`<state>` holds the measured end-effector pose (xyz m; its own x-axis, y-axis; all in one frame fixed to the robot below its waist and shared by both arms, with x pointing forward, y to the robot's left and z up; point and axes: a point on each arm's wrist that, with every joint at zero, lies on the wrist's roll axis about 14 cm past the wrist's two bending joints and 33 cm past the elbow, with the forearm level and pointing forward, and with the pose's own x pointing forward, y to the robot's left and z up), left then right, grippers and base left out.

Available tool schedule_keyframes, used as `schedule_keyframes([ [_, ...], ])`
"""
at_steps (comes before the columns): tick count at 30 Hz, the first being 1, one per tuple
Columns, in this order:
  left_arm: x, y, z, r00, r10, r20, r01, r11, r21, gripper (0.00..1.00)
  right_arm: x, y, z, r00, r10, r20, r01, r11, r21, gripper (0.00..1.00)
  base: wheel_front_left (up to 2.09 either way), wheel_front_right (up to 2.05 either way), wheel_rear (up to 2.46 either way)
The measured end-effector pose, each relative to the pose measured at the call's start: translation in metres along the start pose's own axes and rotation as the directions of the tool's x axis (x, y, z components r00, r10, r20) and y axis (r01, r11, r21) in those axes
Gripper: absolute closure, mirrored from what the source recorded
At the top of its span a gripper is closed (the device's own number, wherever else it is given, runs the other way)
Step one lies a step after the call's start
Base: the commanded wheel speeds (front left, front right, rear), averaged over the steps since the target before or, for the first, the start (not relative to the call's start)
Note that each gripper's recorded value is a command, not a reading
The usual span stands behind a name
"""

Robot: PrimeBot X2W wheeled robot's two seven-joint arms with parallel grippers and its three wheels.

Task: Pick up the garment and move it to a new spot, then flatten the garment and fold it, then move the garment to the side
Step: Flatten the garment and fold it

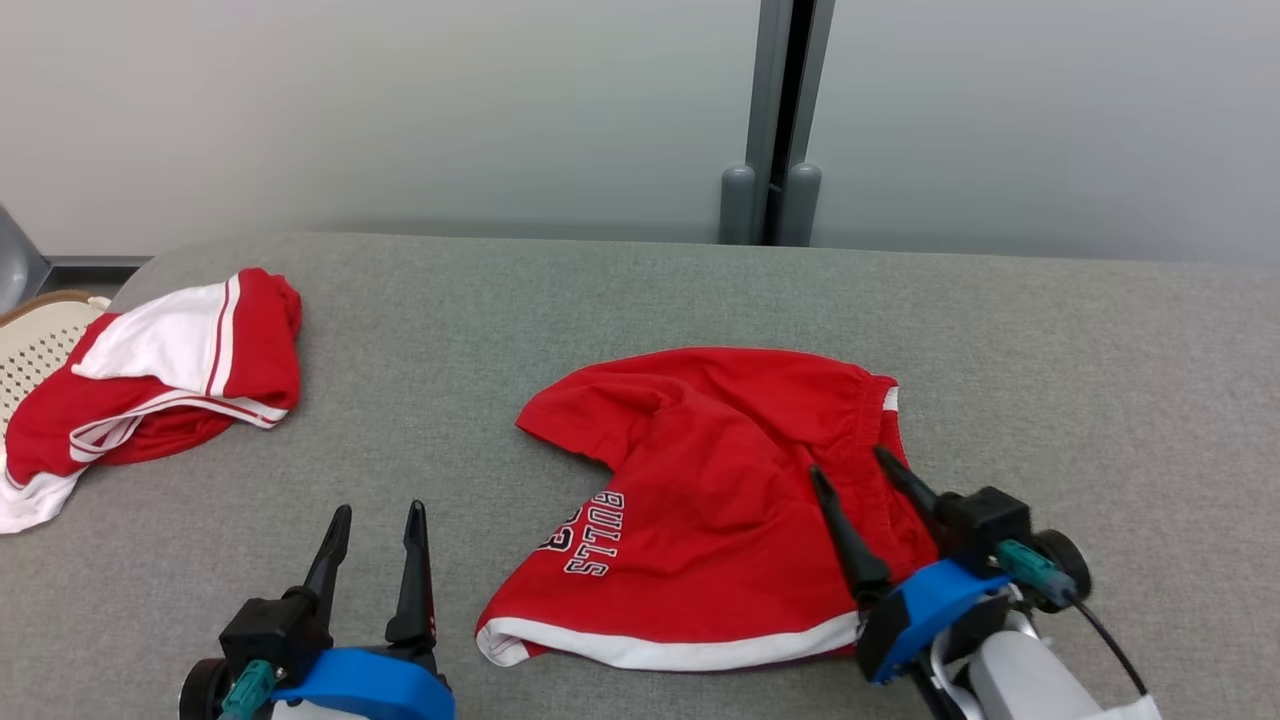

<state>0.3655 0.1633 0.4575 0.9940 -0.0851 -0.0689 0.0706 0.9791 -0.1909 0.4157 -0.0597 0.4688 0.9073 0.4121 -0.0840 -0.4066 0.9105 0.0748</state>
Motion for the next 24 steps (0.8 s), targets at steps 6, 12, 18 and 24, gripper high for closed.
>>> schedule_keyframes([
  [6,-0.011,0.001,-0.009,1.000,0.013,-0.022,-0.013,1.000,-0.012,0.00,-0.037,-0.049,0.006,0.983,-0.179,0.051,0.179,0.984,0.000,0.00,0.00,0.00,0.00],
  [12,-0.019,0.005,-0.013,0.999,0.030,-0.032,-0.031,0.999,-0.023,0.00,-0.061,-0.063,0.007,0.966,-0.246,0.076,0.245,0.969,0.015,0.00,0.00,0.00,0.00],
  [18,-0.024,0.005,-0.015,0.999,0.034,-0.036,-0.035,0.999,-0.028,0.00,-0.068,-0.064,0.005,0.963,-0.259,0.074,0.257,0.966,0.028,0.00,0.00,0.00,0.00],
  [24,-0.024,0.005,-0.015,0.999,0.033,-0.036,-0.034,0.999,-0.027,0.00,-0.069,-0.065,-0.002,0.964,-0.261,0.053,0.260,0.965,0.033,0.00,0.00,0.00,0.00],
])
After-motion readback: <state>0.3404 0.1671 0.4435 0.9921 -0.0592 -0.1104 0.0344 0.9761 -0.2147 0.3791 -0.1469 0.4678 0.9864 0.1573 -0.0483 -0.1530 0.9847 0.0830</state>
